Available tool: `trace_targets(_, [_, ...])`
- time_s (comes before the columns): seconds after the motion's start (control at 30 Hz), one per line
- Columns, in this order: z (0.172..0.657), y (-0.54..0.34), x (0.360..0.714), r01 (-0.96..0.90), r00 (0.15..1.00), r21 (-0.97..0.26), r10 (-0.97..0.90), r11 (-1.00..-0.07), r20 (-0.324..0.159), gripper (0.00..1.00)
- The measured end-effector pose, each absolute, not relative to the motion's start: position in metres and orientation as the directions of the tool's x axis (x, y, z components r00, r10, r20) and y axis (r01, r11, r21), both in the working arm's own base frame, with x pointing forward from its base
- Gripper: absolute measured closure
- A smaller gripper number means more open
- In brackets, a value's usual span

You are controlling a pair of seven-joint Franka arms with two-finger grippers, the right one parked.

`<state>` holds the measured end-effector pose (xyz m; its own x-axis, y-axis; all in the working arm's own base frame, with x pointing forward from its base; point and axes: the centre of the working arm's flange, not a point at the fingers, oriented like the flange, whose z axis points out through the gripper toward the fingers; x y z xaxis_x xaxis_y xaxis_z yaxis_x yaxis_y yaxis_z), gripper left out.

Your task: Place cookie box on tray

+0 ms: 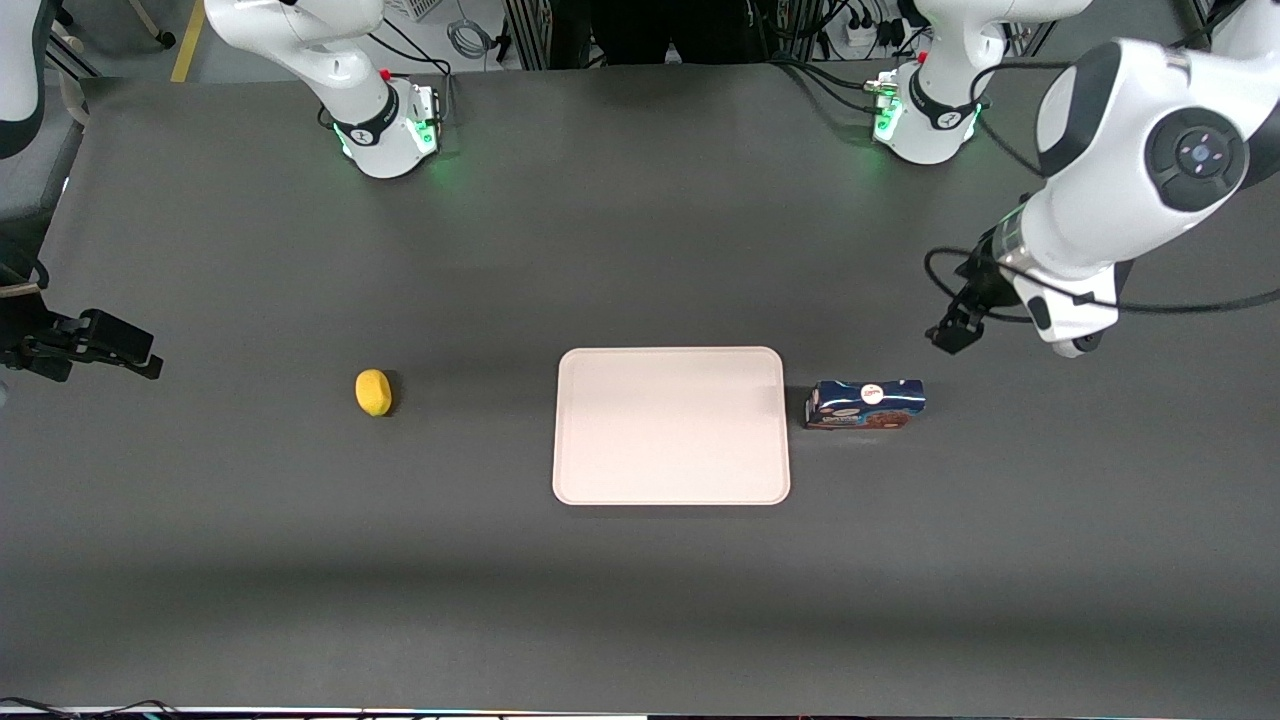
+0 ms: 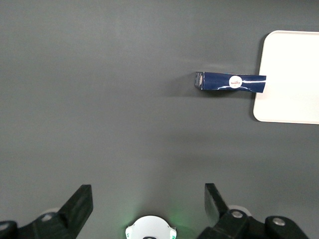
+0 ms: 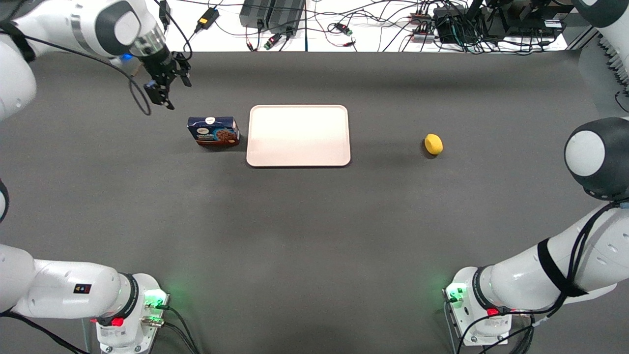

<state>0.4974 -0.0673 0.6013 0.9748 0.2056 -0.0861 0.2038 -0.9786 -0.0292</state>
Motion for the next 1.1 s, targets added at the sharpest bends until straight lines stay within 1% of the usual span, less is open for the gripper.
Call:
trace_targets(0.3, [0.610,-0.044,0.500,0.175,0.982,-0.014,0.175,-0.985,-0.076,0.00])
trace_targets(0.5, [0.613,-0.025,0.500,0.156,0.984,-0.006,0.156,-0.988,-0.081,0.00])
trace_targets(0.7, [0.614,-0.025,0.500,0.159,0.984,-0.005,0.158,-0.987,-0.080,0.00])
trace_targets(0.93, [0.607,-0.051,0.503,0.256,0.963,-0.017,0.256,-0.967,-0.087,0.00])
trace_targets(1.1, [0.581,-0.099,0.517,0.356,0.929,-0.034,0.358,-0.934,-0.092,0.00])
